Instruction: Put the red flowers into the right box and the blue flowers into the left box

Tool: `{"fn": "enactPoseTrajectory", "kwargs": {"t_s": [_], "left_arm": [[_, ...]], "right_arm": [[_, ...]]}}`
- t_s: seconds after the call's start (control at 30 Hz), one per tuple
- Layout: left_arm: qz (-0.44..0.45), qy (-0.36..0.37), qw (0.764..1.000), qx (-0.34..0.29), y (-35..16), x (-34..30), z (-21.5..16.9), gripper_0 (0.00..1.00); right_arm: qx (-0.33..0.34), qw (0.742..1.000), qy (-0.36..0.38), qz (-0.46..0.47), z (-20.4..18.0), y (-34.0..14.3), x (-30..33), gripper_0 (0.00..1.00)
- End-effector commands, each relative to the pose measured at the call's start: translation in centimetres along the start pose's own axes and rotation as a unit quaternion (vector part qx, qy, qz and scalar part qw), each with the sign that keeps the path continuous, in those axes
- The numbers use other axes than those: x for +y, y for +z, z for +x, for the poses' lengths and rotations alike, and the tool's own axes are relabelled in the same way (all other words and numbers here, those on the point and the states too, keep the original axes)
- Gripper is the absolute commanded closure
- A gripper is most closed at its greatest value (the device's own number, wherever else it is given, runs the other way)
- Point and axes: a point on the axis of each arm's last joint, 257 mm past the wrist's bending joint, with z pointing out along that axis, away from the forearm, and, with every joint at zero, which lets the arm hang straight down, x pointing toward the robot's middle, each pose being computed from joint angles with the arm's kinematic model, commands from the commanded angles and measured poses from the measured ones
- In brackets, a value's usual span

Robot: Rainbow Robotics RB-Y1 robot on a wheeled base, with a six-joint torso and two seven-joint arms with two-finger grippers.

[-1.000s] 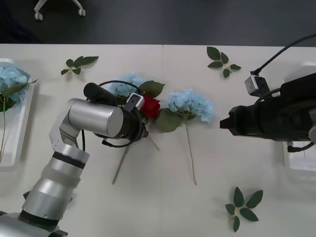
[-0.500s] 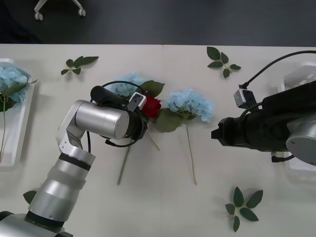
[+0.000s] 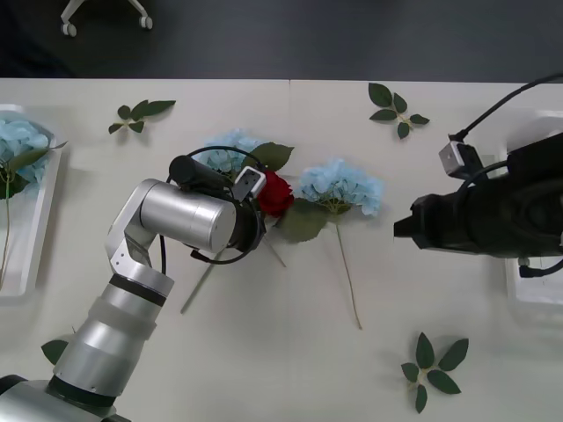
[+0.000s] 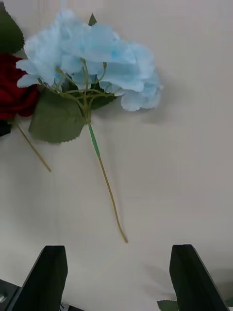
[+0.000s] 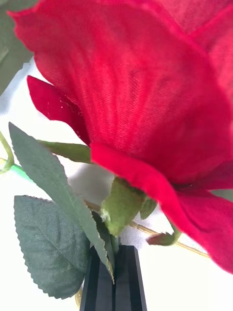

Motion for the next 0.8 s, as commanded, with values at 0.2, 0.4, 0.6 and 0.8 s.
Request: {"fn": "enactPoseTrajectory", "kwargs": {"t_s": [0.2, 0.4, 0.6, 0.8], "left_arm": [[0.037, -0.036, 0.996, -0.079, -4.0, -0.3, -5.4, 1.00], [0.099, -0.038, 0.987, -0.121, -7.2, -1.4, -7.5, 1.00], [0.155, 0.008, 0.974, -0.164, -10.7, -2.4, -9.0, 1.00], [0.240, 0.038, 0.938, -0.247, -15.2, -3.9, -10.8, 1.00]], "right_arm": [[-0.022, 0.994, -0.109, -0.009, -0.8, -1.8, -0.6, 0.38], [-0.024, 0.994, -0.107, -0.010, -0.9, -1.9, -0.7, 0.38], [-0.036, 0.993, -0.109, -0.012, -1.9, -2.5, -0.6, 0.38], [-0.054, 0.990, -0.123, -0.037, -3.4, -4.3, 0.1, 0.38]]}}
